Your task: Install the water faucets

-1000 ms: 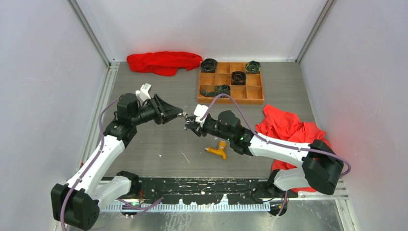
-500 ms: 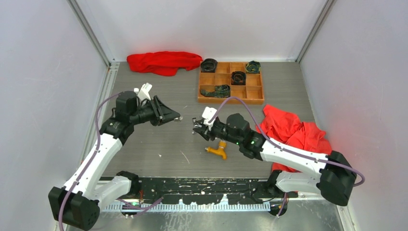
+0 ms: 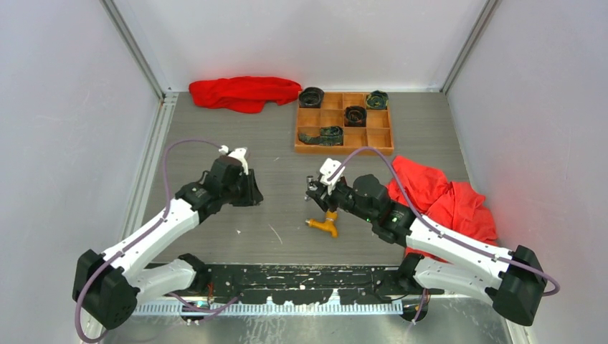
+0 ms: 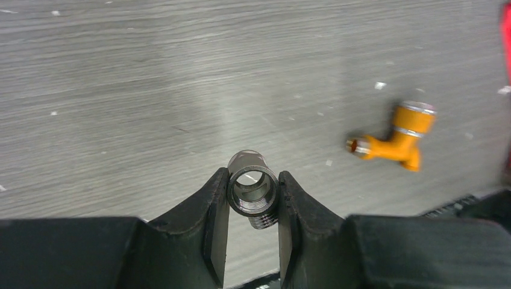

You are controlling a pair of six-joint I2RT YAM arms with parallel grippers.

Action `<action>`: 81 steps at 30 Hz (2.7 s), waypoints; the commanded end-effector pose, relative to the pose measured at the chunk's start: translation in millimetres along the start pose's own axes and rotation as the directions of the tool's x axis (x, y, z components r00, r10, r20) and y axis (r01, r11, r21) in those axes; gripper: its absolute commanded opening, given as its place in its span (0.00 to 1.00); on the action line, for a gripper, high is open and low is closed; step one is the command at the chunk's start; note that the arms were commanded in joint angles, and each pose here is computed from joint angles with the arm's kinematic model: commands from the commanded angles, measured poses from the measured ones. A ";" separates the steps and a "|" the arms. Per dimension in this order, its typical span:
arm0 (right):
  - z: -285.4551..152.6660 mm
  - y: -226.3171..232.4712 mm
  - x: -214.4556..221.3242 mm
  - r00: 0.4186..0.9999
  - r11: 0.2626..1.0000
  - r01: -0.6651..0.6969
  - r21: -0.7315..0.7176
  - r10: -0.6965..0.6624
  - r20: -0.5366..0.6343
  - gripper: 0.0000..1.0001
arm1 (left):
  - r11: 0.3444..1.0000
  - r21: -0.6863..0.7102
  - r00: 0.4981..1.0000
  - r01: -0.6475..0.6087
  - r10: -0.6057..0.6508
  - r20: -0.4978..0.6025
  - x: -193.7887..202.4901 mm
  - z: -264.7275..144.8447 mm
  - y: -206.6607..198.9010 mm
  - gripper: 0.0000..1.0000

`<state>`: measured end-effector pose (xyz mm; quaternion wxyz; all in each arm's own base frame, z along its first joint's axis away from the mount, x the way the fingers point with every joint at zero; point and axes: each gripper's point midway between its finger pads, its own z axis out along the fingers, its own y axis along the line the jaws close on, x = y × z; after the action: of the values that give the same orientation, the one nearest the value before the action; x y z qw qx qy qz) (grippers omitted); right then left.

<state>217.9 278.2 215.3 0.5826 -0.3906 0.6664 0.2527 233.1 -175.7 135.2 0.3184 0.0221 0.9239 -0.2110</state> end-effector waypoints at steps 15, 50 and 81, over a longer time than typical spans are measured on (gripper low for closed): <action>-9.5 -11.5 -14.2 0.998 0.997 -0.049 0.067 0.047 0.036 0.01 | 0.949 -0.315 0.960 0.026 0.064 0.274 -33.7 59.0 55.6 0.00; -12.9 8.9 -33.5 0.998 0.995 -0.014 -0.095 0.020 0.064 0.01 | 0.981 -0.085 0.930 -0.174 0.192 0.313 -73.2 -40.7 -8.5 0.80; -51.0 114.5 -61.5 0.986 0.530 -0.152 -0.834 0.136 -0.093 0.01 | 0.407 0.892 0.922 -0.195 0.386 0.025 6.9 -134.9 -170.9 0.71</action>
<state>93.9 314.6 250.6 0.2763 -0.5595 0.5239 0.5799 134.4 -274.7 271.1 0.2350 0.3358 0.7224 -0.5569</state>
